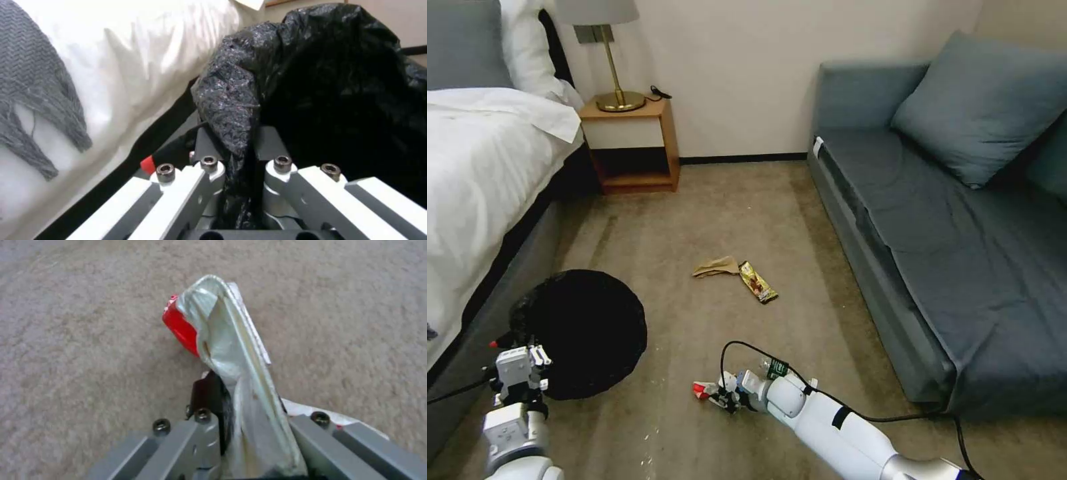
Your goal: Pick up the trash bin, then pick up the garbage on the floor and place it into the trash bin.
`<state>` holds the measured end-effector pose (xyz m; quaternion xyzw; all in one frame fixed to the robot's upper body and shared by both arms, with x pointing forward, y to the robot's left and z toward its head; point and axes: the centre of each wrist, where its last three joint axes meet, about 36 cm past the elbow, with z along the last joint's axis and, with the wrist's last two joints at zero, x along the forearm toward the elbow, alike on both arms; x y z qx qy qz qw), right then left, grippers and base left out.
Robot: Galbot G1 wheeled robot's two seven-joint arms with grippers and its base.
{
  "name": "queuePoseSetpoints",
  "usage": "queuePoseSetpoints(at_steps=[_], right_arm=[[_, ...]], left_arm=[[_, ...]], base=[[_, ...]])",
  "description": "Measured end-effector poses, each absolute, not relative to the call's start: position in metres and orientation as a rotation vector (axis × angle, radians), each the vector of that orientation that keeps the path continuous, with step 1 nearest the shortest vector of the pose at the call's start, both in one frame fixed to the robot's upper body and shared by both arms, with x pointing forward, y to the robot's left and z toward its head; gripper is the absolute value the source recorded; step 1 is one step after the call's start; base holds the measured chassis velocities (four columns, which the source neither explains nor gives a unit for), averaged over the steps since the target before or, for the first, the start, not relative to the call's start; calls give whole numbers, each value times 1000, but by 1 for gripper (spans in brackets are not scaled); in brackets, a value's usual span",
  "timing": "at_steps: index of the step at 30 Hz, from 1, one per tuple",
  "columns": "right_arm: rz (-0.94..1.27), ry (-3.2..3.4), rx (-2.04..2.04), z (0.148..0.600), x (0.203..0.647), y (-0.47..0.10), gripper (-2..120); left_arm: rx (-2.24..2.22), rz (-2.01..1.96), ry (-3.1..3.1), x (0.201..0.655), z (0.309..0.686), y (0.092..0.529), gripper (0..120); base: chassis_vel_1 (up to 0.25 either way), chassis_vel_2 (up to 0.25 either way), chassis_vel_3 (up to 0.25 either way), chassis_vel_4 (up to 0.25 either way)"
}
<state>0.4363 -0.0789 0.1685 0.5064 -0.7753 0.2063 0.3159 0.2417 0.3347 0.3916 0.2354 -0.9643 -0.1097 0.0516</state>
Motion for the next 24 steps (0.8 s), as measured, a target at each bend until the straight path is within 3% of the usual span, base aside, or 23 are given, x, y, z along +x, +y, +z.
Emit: queuePoseSetpoints(at_steps=[7,12,24], right_arm=[[487,-2150,1245,182,444,-90,7],[335,-2317,1185,219,465,-91,7],[-117,-2546,1352,353,488,-40,7]], left_arm=[[714,-342,-2930,241,389,337,7],[709,-344,-2927,241,387,336,7],[657,-283,-2931,249,375,322,7]], base=[[0,0,0,0],[0,0,0,0],[0,0,0,0]])
